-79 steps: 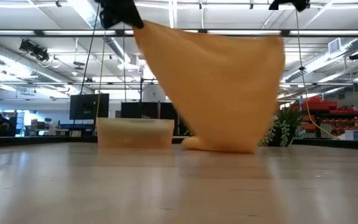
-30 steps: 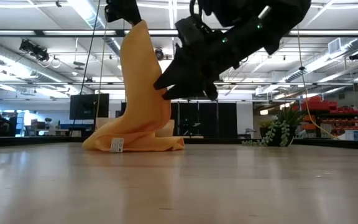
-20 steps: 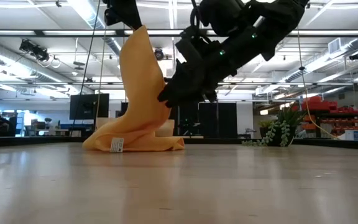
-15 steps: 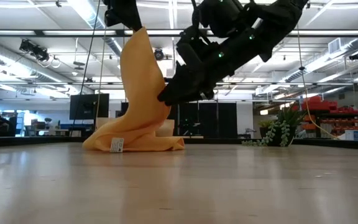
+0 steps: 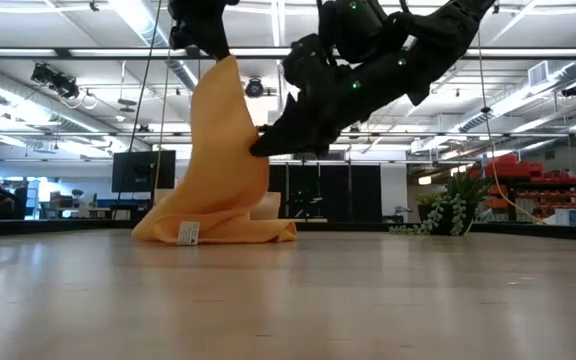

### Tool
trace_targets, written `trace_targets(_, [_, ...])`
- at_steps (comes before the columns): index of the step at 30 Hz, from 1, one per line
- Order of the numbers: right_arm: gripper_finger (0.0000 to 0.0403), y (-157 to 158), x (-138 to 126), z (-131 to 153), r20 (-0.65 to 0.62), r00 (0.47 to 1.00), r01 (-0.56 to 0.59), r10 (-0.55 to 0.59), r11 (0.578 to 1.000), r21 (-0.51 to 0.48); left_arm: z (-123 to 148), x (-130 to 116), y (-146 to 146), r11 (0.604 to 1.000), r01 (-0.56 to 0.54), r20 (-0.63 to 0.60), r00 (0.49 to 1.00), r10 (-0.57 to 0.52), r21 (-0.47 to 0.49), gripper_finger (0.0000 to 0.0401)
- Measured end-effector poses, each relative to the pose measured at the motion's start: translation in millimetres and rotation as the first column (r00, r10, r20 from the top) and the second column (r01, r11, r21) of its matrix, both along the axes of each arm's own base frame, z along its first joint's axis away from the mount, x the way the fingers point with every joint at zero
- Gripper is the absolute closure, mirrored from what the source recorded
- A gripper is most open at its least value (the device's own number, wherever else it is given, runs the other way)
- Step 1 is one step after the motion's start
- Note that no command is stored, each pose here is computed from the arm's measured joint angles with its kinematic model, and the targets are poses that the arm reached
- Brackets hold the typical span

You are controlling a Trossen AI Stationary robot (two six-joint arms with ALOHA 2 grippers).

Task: Fold microfiber towels
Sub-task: Fold the orange microfiber cloth

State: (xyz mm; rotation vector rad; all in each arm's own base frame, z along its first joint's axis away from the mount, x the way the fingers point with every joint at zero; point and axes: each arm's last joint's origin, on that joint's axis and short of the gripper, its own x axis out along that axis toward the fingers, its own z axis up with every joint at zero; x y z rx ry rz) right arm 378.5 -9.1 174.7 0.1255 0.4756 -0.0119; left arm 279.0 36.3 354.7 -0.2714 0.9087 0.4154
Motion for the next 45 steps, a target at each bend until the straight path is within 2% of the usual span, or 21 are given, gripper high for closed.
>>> trace_targets(4, [0.0398,5.0,-10.1,23.0,0.011,0.997,-0.073,0.072,0.984,0.16,1.1,-1.4,2.7,1.0,-0.01,0.004,1.0,0.01,0.0,0.0393])
trace_targets(8, [0.04,11.0,-43.5,66.4,-0.039,0.985,-0.144,0.166,0.933,0.329,6.1,-1.2,-2.5,1.0,-0.002,0.054,0.999,0.003,-0.019,0.0381])
trace_targets(10, [0.04,13.1,-68.2,95.7,-0.058,0.977,-0.167,0.204,0.907,0.386,13.5,1.3,-10.1,0.996,0.05,0.144,0.989,-0.04,-0.068,0.0383])
trace_targets(12, [0.04,14.3,-95.8,128.3,-0.093,0.97,-0.172,0.227,0.901,0.398,27.5,3.0,-19.8,0.989,0.115,0.283,0.956,-0.084,-0.097,0.0392])
trace_targets(16, [0.0401,11.5,-146.8,201.8,-0.137,0.965,-0.172,0.223,0.934,0.312,60.4,7.0,-29.5,0.985,0.167,0.559,0.82,-0.119,-0.037,0.0392])
trace_targets(17, [0.0401,8.5,-157.2,219.9,-0.143,0.968,-0.16,0.204,0.949,0.272,69.1,6.9,-28.2,0.986,0.163,0.603,0.788,-0.121,-0.015,0.0392])
trace_targets(20, [0.0402,-3.8,-180.8,265.1,-0.188,0.976,-0.087,0.113,0.986,0.14,90.9,8.3,-18.4,0.989,0.131,0.659,0.738,-0.145,0.07,0.0395])
trace_targets(23, [0.0402,-18.7,-193.3,297.7,-0.245,0.969,-0.011,0.018,1.0,0.028,103.2,11.7,-5.8,0.988,0.1,0.648,0.746,-0.153,0.118,0.0394])
trace_targets(28, [0.0402,-36.5,-191.4,325.7,-0.334,0.941,0.035,-0.046,0.999,-0.039,118.7,15.9,8.2,0.982,0.092,0.564,0.808,-0.169,0.162,0.0396])
trace_targets(30, [0.0402,-40.1,-186.5,329.7,-0.342,0.938,0.049,-0.06,0.998,-0.042,124.0,17.3,8.8,0.98,0.104,0.524,0.833,-0.18,0.17,0.0395])
trace_targets(32, [0.0402,-38.4,-182.9,330.0,-0.336,0.942,0.029,-0.027,1.0,0.002,127.5,16.8,7.0,0.98,0.133,0.477,0.858,-0.19,0.151,0.0395])
trace_targets(35, [0.0403,-25.0,-172.2,319.7,-0.376,0.927,0.014,0.021,0.996,0.089,117.0,15.8,-7.3,0.975,0.217,0.354,0.909,-0.219,0.047,0.0396])
trace_targets(37, [0.0403,-7.4,-160.0,301.1,-0.452,0.888,-0.025,0.081,0.991,0.128,98.7,20.1,-26.4,0.965,0.261,0.251,0.936,-0.245,-0.032,0.0396])
trace_targets(39, [0.0403,15.9,-146.3,274.4,-0.544,0.833,-0.027,0.1,0.99,0.141,72.0,25.9,-50.1,0.949,0.299,0.148,0.948,-0.283,-0.098,0.0395])
trace_targets(42, [0.0403,58.1,-126.1,214.3,-0.647,0.753,-0.017,0.123,0.986,0.168,21.1,36.9,-94.7,0.924,0.341,0.082,0.94,-0.331,-0.174,0.0396])
trace_targets(45, [0.0403,109.6,-110.2,142.1,-0.629,0.744,-0.046,0.226,0.956,0.289,-36.9,40.6,-137.3,0.896,0.367,0.086,0.93,-0.357,-0.248,0.0396])
